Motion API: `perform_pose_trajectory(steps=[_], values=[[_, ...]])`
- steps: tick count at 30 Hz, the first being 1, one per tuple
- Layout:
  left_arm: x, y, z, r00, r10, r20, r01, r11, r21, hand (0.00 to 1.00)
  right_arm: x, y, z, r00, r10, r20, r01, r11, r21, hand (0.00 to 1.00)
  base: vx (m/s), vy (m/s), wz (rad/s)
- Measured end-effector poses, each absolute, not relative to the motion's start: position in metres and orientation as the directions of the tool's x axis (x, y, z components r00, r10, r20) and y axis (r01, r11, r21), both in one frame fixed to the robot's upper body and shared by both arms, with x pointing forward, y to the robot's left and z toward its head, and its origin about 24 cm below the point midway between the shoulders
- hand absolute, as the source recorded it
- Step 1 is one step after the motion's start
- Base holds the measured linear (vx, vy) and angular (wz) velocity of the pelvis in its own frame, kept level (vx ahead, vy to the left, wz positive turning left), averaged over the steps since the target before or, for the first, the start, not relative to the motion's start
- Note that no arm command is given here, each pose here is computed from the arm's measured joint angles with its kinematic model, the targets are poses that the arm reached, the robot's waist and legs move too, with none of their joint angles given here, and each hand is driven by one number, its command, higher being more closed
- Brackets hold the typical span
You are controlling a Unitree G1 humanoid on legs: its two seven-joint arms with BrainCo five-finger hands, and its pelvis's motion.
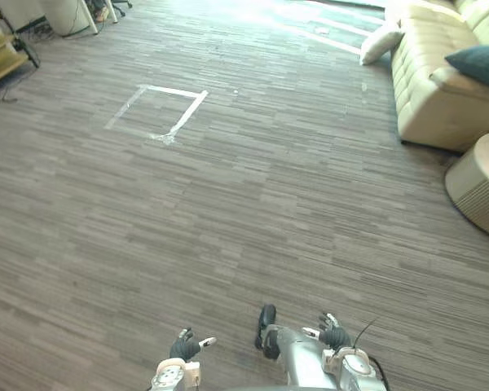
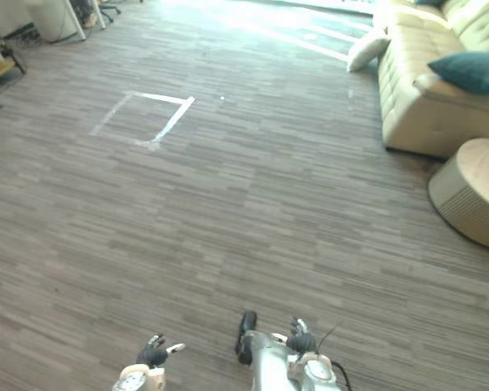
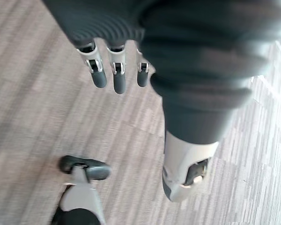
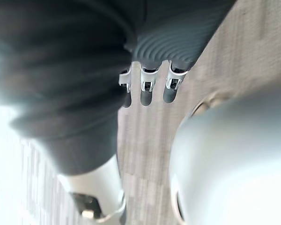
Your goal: Pick up cushions and gather them together orderly.
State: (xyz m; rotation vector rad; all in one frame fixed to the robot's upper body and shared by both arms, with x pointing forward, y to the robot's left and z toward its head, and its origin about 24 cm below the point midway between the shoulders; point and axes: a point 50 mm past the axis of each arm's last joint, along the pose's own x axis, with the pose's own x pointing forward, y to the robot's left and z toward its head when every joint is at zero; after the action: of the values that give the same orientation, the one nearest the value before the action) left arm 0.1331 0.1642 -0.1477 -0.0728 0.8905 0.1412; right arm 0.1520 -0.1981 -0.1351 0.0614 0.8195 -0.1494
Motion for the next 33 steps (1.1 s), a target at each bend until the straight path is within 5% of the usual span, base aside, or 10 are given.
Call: perform_pose_trajectory(steps=[13,23,33], values=[[0.149,0.173,-0.135,0.695,0.141,-0.705,-0.198,0.980,0.000,0.00,0.145,-0.182,-0.141,0.647,-0.082,-0.758,0.145,0.989,0.016,0.00,0.48,0.061,-0.76],[0.137,0.187,-0.143,0.637,0.153,-0.755,-0.156,0.985,0.068,0.00,0.143,-0.176,-0.140,0.662,-0.065,-0.747,0.126,0.992,0.025,0.00,0.59,0.213,-0.13],[0.123,0.167,-0.151,0.604,0.114,-0.789,-0.157,0.987,0.022,0.00,0.147,-0.193,-0.135,0.682,-0.110,-0.723,0.174,0.985,0.015,0.00,0.65,-0.156,0.47]])
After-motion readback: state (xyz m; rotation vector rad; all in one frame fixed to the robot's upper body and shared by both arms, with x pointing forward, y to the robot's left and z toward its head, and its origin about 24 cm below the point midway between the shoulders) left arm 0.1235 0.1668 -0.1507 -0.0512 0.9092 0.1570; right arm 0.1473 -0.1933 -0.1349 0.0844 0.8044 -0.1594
